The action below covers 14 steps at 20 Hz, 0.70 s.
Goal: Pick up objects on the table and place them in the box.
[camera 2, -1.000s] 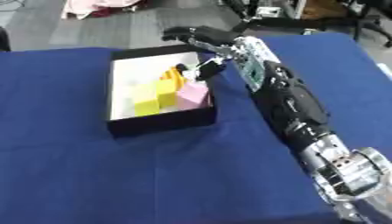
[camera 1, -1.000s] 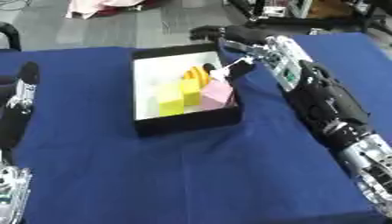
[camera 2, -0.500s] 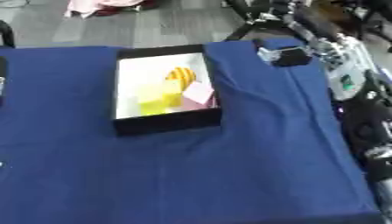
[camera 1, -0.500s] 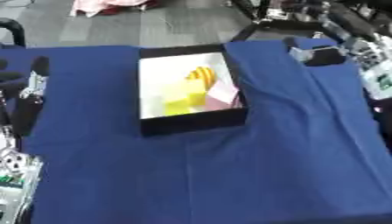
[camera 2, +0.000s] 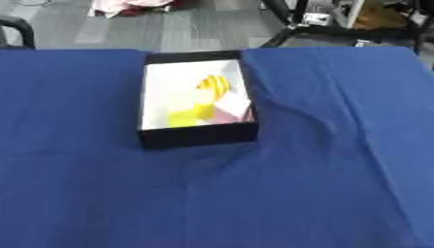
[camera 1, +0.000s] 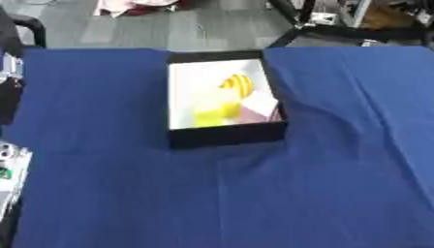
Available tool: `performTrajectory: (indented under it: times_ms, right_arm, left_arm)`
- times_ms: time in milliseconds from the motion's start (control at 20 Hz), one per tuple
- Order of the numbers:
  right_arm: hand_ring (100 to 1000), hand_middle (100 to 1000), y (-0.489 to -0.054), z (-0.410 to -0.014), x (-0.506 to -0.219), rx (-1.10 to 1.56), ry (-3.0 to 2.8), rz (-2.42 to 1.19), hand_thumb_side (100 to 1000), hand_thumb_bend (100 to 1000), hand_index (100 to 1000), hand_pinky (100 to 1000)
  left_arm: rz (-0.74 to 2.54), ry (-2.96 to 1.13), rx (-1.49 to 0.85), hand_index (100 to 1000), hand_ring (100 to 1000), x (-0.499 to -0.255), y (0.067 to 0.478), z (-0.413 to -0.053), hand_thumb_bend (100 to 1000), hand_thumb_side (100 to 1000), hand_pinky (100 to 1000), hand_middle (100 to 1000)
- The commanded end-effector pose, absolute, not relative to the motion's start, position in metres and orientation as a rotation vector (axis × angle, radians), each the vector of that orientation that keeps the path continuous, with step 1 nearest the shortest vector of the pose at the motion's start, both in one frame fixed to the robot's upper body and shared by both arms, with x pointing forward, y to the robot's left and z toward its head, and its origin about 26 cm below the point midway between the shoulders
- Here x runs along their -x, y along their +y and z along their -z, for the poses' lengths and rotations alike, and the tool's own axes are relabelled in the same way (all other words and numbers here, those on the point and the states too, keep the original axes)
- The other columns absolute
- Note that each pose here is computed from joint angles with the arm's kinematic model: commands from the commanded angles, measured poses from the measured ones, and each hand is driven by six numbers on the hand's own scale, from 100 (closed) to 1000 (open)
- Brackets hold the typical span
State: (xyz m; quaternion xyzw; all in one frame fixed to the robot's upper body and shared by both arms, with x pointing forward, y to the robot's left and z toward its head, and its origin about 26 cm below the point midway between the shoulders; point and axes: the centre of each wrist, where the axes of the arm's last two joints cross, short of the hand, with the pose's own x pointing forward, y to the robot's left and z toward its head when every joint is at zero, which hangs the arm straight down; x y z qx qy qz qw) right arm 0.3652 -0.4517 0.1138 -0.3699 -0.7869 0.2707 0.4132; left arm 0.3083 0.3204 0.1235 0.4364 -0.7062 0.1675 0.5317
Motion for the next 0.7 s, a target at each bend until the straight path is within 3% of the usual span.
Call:
performTrajectory:
  times_ms: [50,250,350,450,700]
  right_arm:
    - [838,777,-0.436,-0.113,-0.360,0.919,-2.039,-0.564,528,100,800,810]
    - [836,774,-0.419,-0.091,-0.338,0.863,-2.070,-0.474,527,100,799,808]
    - [832,770,-0.413,-0.082,-0.290,0.766,-2.121,-0.348,525,100,797,806]
    - [831,769,-0.403,-0.096,-0.268,0.665,-2.142,-0.261,525,100,796,805]
    - [828,765,-0.394,-0.116,-0.257,0.563,-2.139,-0.235,525,100,793,803]
  left_arm:
    - [-0.406,-1.708,-1.029,802,623,-0.310,0.317,-0.124,716,716,783,602]
    - [-0.385,-1.714,-0.999,807,626,-0.311,0.312,-0.120,712,724,784,606]
    - [-0.359,-1.720,-0.978,803,625,-0.311,0.309,-0.118,707,737,784,606]
    - [-0.345,-1.718,-0.967,802,625,-0.311,0.307,-0.116,701,751,784,606]
    - [-0.340,-1.721,-0.953,802,626,-0.311,0.306,-0.115,692,777,784,607]
